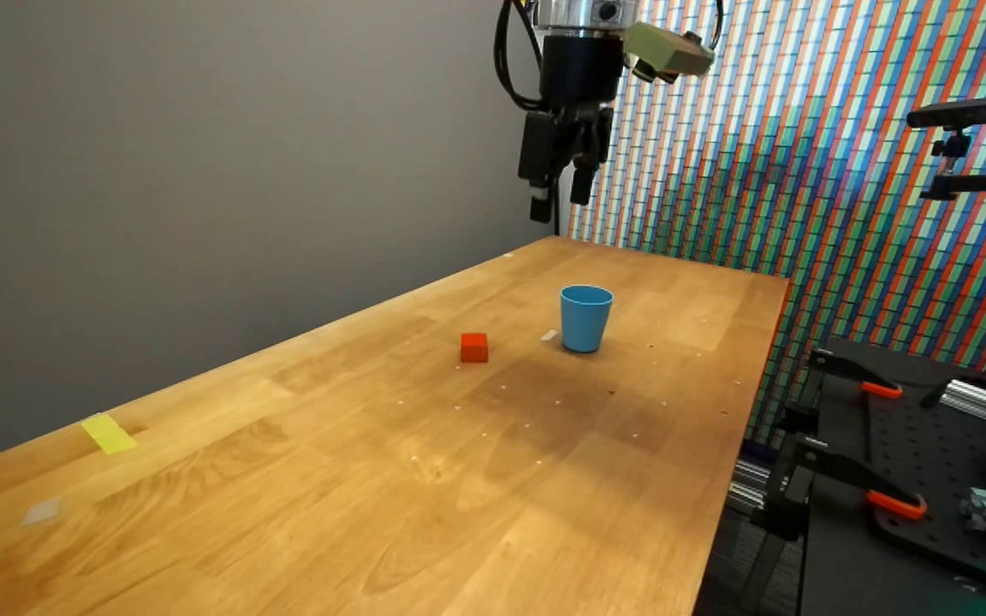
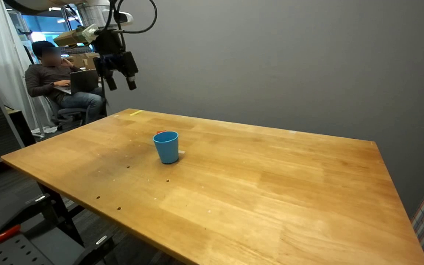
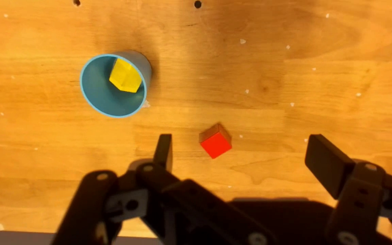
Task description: Put the yellow building block in the blue cup
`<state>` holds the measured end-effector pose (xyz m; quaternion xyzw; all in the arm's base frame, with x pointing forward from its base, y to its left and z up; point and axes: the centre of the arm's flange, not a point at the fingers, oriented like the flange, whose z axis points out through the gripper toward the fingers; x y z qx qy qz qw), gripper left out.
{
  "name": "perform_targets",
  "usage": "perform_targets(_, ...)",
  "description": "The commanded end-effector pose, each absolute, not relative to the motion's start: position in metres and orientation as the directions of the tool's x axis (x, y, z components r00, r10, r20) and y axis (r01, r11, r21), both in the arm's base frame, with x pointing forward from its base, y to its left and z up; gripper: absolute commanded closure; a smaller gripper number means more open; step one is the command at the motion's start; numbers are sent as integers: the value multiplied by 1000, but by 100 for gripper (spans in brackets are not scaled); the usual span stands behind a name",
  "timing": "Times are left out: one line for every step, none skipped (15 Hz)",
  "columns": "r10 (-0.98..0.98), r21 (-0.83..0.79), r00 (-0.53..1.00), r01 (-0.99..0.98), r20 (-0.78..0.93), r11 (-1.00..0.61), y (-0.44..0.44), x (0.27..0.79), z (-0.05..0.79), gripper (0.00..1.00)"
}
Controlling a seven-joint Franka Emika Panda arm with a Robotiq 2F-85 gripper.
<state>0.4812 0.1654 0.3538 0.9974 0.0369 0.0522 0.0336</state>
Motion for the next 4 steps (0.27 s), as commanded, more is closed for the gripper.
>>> perform_targets(98, 73, 990, 91, 102, -993, 166, 479, 361, 0)
perform_targets(113, 74, 988, 105, 104, -992, 166, 477, 367, 0)
perform_targets(121, 75, 987, 113, 107, -991, 166, 476, 372, 0)
perform_targets(124, 76, 987, 117, 106, -990, 166, 475, 374, 0)
